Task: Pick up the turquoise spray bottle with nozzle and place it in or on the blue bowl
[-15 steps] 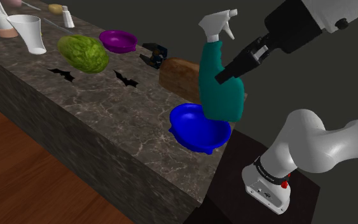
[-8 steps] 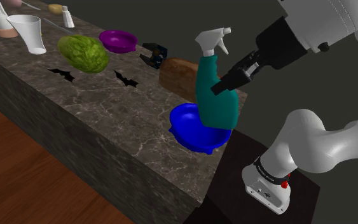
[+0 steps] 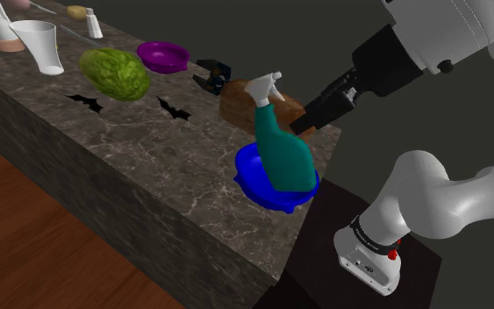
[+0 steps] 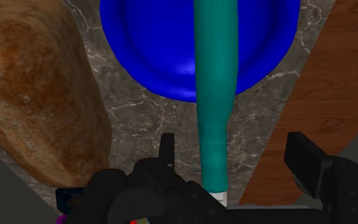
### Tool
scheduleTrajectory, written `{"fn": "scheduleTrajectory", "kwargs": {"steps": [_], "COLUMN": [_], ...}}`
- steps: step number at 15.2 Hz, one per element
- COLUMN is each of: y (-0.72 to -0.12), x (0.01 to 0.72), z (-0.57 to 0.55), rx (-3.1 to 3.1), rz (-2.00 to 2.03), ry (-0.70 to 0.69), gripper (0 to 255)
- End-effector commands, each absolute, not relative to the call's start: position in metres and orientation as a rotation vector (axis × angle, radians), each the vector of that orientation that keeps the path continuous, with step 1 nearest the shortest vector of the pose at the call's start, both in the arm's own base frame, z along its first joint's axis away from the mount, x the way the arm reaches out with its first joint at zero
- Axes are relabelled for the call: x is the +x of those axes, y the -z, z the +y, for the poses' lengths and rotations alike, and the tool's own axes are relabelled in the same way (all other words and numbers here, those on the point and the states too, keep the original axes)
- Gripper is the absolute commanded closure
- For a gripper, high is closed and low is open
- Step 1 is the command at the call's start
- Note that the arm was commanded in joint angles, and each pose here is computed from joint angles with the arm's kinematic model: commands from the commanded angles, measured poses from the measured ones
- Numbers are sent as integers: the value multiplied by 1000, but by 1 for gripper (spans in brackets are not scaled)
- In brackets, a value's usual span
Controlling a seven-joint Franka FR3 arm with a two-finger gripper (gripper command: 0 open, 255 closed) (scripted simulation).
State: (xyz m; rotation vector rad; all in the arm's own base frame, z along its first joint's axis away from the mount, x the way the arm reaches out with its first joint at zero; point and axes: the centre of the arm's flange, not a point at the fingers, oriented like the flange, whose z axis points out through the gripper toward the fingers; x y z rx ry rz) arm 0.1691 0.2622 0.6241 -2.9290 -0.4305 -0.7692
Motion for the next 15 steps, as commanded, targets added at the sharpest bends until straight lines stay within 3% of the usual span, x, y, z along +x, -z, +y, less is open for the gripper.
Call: {"fn": "scheduleTrajectory", "kwargs": {"steps": [1,4,8,15], "y": [-624,-624,-668,-668], "x": [169,169,146,146], "z": [262,262,255,255], "rx": [-2929,-2929,-2929,-2929], "rz": [-430,-430,-430,-430], "ry": [769,769,769,769], "gripper": [0,0,0,0]}}
